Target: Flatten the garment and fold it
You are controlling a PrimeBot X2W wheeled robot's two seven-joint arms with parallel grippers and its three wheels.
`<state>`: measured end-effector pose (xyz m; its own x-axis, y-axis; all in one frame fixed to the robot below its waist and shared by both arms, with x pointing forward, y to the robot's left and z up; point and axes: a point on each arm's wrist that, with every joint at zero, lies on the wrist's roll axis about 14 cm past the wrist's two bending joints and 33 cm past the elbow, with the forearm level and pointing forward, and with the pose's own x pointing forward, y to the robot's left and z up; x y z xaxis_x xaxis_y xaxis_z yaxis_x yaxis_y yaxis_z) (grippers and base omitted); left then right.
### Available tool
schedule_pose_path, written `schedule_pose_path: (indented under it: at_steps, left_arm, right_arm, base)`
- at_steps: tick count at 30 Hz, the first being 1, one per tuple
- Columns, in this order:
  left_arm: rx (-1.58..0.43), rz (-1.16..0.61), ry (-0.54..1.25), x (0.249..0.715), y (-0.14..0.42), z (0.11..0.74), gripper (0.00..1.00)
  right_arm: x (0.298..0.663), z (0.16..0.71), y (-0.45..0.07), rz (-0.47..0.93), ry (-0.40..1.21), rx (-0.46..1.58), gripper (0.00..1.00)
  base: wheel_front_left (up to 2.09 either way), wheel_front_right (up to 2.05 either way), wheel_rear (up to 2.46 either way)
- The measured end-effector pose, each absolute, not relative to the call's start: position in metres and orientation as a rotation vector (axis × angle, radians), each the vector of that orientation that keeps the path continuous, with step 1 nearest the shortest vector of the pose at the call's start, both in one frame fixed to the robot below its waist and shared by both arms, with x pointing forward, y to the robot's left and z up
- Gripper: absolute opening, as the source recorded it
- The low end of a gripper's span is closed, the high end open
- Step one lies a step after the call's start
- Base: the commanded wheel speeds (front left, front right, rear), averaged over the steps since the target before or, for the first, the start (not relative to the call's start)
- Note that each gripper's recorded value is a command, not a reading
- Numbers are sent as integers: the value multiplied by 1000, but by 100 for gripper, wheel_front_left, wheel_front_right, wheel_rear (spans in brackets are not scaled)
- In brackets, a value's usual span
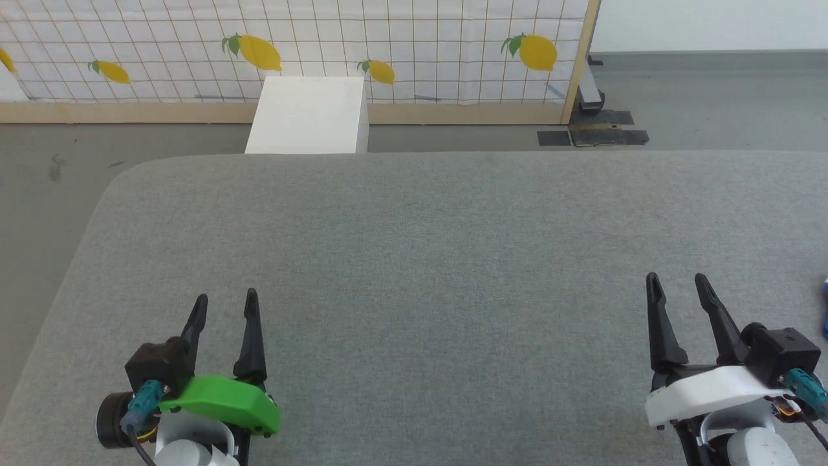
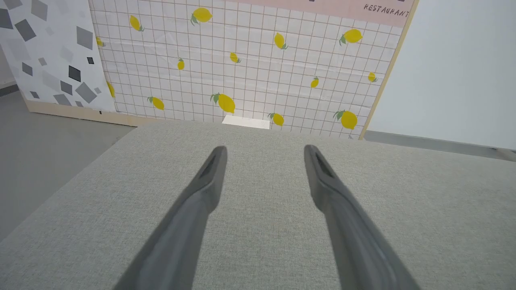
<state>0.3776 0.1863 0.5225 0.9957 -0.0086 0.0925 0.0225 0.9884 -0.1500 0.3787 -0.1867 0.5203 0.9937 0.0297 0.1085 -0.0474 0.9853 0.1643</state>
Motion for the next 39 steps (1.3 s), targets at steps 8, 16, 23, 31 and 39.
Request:
schedule_pose_path:
  at_steps: [8, 16, 23, 31, 39]
  left_arm:
    - [-155, -20, -82, 378, 185, 519, 100]
    - [-155, -25, -78, 378, 183, 518, 0]
    - [-155, -27, -78, 378, 182, 518, 0]
    - [-149, -26, -75, 379, 182, 520, 0]
    - [-132, -29, -77, 380, 181, 522, 0]
  right_arm:
    - [380, 518, -186, 40, -100, 169, 100]
    - [380, 517, -186, 40, -95, 172, 0]
    - [380, 517, -186, 39, -96, 170, 0]
    - [380, 518, -185, 45, -89, 160, 0]
    - [380, 519, -183, 53, -85, 150, 0]
  base:
    - [0, 0, 0]
    - [0, 0, 0]
    - [0, 0, 0]
    - [0, 0, 0]
    - [0, 0, 0]
